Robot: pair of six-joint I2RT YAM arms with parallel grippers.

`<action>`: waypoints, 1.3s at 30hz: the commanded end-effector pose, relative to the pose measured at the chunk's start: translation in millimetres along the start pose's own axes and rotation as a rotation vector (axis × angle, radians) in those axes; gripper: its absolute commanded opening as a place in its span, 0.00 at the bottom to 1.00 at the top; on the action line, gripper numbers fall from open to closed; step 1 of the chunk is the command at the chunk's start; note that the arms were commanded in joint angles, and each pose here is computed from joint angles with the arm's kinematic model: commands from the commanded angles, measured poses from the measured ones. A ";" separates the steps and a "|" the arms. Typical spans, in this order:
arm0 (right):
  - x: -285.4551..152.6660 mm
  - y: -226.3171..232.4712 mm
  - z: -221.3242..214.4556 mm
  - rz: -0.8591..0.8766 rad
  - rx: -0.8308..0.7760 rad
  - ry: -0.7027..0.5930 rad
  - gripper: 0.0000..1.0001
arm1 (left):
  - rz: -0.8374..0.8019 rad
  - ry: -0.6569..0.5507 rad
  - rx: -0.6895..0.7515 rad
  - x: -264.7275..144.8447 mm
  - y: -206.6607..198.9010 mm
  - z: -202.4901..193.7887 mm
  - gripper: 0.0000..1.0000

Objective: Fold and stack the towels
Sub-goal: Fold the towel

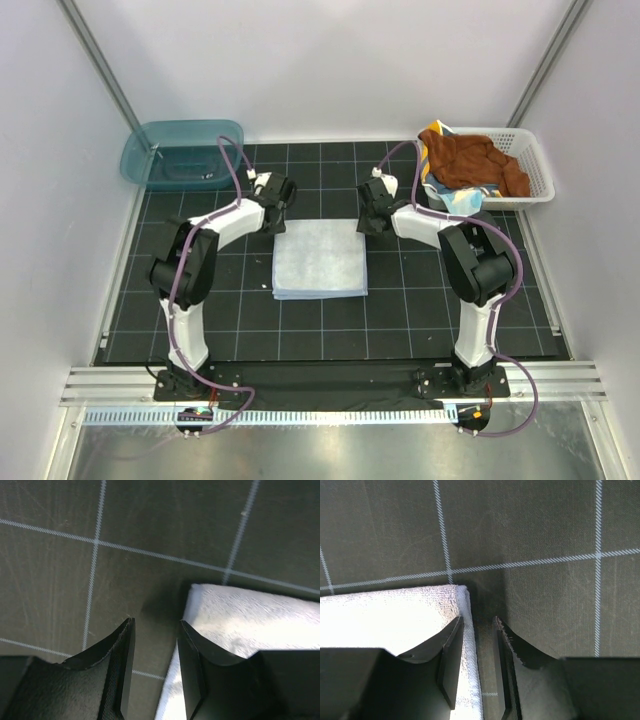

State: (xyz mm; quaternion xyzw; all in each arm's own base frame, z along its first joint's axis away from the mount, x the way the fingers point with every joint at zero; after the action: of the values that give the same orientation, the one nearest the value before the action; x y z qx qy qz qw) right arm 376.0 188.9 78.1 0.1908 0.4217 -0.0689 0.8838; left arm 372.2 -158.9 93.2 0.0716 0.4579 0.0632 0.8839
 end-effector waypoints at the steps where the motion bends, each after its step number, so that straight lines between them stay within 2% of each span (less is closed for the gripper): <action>1: 5.1 2.1 3.4 0.015 -0.017 -0.013 0.37 | 0.001 -0.001 0.019 6.4 4.5 9.7 0.43; 8: 7.2 3.5 1.7 0.044 -0.023 -0.010 0.39 | -0.023 0.013 0.002 15.6 9.6 7.4 0.44; 15: 0.8 7.0 10.0 0.064 -0.026 -0.024 0.41 | -0.007 -0.052 -0.031 -17.4 25.5 20.0 0.45; 23: -0.6 7.5 16.9 0.076 -0.017 -0.029 0.41 | -0.049 -0.119 -0.030 -41.3 31.4 41.6 0.55; 32: 8.1 12.8 17.3 0.092 -0.026 0.000 0.41 | -0.119 -0.097 0.028 -21.3 13.5 48.9 0.62; 39: 13.6 12.6 14.0 0.096 -0.042 0.020 0.42 | -0.108 -0.035 0.071 1.7 7.3 41.0 0.62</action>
State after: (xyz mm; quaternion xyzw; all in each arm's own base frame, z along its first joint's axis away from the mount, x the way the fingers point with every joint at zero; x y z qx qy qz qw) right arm 392.1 193.9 79.0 0.1944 0.4228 -0.0247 0.8848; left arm 398.6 -153.3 114.2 0.0742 0.4500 0.0058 0.8899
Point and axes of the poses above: each gripper's point midway between its finger pads, its own x axis out along the fingers, its own y axis along the line the jaws close on, z = x × y, the point moved 7 cm from there along -x, back along the fingers, and after that the axes turned 12 degrees about x, right-handed, at the moved point
